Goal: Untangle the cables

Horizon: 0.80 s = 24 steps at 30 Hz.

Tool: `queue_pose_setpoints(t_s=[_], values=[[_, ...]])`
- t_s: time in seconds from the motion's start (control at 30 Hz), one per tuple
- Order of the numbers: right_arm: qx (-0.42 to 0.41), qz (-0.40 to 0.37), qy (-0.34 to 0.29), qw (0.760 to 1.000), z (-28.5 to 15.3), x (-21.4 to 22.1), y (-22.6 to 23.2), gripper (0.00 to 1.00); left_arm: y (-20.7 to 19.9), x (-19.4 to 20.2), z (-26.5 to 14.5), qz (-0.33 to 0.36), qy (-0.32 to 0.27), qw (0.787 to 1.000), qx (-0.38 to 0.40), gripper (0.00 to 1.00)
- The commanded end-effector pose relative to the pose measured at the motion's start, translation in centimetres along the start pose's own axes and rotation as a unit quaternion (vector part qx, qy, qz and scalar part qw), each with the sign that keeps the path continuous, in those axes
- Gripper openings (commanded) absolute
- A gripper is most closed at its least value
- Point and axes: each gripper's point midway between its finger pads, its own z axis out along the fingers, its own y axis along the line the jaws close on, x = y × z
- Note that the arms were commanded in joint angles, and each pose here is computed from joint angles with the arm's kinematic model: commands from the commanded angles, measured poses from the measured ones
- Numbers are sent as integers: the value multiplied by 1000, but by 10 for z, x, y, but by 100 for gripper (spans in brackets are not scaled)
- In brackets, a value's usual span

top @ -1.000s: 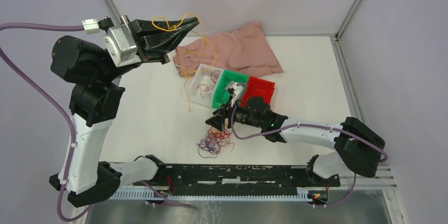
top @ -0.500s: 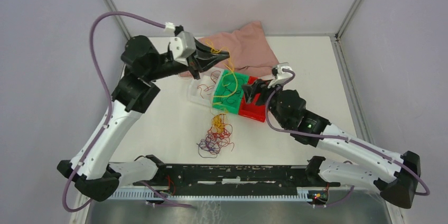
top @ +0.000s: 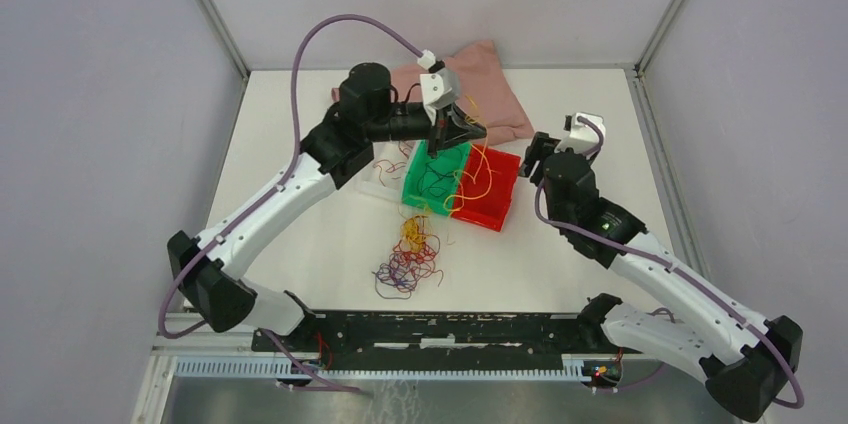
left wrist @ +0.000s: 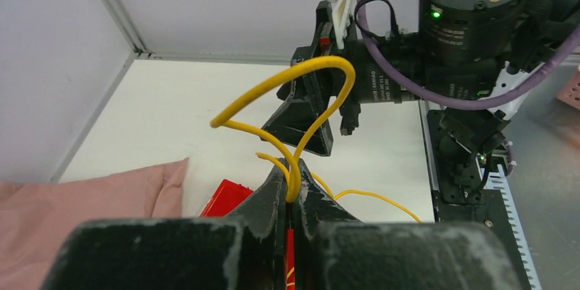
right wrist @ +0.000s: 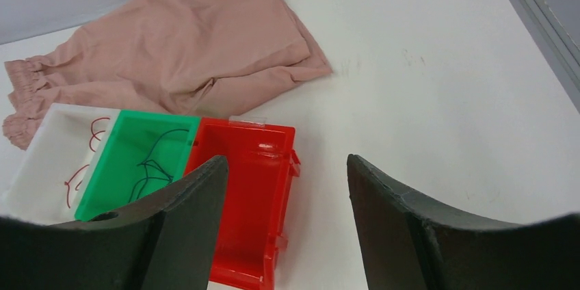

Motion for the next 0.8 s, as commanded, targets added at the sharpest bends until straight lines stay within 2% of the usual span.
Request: queue_pose_setpoints(t_s=[0.0,0.53,0.77], values=[[14,19,-10,1000,2,-1,-9,71,12,-12,19,28,-19,999,5,3],[33,26,-12,999,20,9,-26,71,58,41,79,18,19,1000,5,3],[55,36,-19,998,20,7,-44,70,72,103,88,23,73,997,-12,3]])
